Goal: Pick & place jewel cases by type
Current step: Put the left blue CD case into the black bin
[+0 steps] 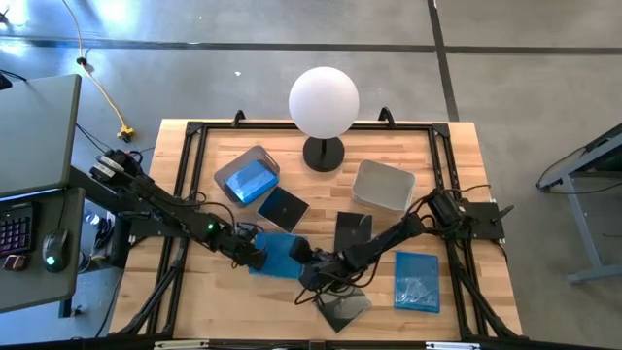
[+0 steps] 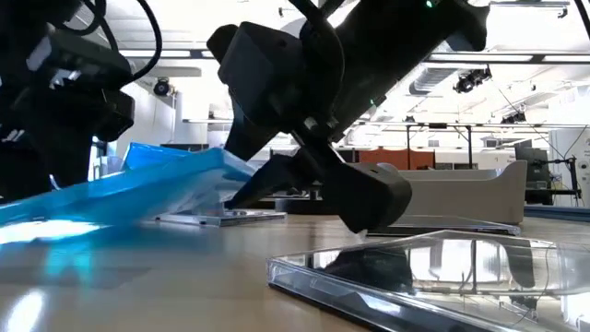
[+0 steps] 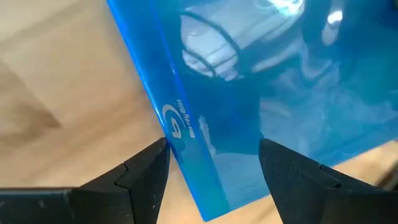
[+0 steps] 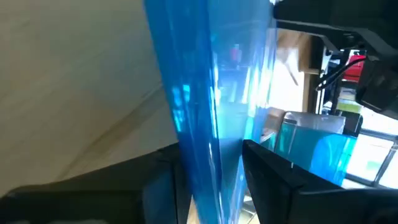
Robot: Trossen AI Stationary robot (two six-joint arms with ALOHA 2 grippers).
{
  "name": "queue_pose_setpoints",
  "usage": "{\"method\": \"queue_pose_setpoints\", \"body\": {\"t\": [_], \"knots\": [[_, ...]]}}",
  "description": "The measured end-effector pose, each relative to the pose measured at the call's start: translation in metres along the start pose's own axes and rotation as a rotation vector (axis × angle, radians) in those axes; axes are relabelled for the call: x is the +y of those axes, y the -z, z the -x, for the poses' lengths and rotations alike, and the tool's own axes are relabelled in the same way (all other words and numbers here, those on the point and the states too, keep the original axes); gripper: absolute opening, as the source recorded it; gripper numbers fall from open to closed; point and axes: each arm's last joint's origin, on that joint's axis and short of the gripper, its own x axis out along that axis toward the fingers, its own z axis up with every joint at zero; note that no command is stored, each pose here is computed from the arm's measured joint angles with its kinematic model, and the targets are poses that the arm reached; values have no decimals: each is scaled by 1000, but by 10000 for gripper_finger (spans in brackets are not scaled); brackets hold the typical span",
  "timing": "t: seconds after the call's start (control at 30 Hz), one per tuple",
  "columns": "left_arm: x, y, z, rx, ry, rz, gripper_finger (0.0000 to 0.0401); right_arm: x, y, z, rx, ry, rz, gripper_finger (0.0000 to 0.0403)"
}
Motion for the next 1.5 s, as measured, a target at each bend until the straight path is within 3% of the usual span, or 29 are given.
{"method": "queue_pose_setpoints", "body": {"t": [0.13, 0.33, 0.6, 0.7, 0.8, 1.13, 1.5], "knots": [[-9, 0, 1, 1, 90, -5, 241, -1, 0, 0, 8, 18, -8, 124], [-7, 0, 1, -9, 68, -33, 241, -2, 0, 0, 10, 20, -8, 114], [-2, -1, 0, -8, 23, -39, 241, -4, 1, 2, 96, 85, -17, 41], [1, 0, 1, 36, -1, -101, 241, -3, 2, 4, 148, 113, -3, 14], [2, 1, 7, 55, -4, -77, 241, -1, 2, 6, 180, 122, 11, 8], [1, -11, 74, -164, 81, -101, 241, -3, 2, 10, 304, 247, -51, 28], [4, -21, 147, -331, 341, -210, 241, -41, 14, -2, 392, 458, -157, 22]]}}
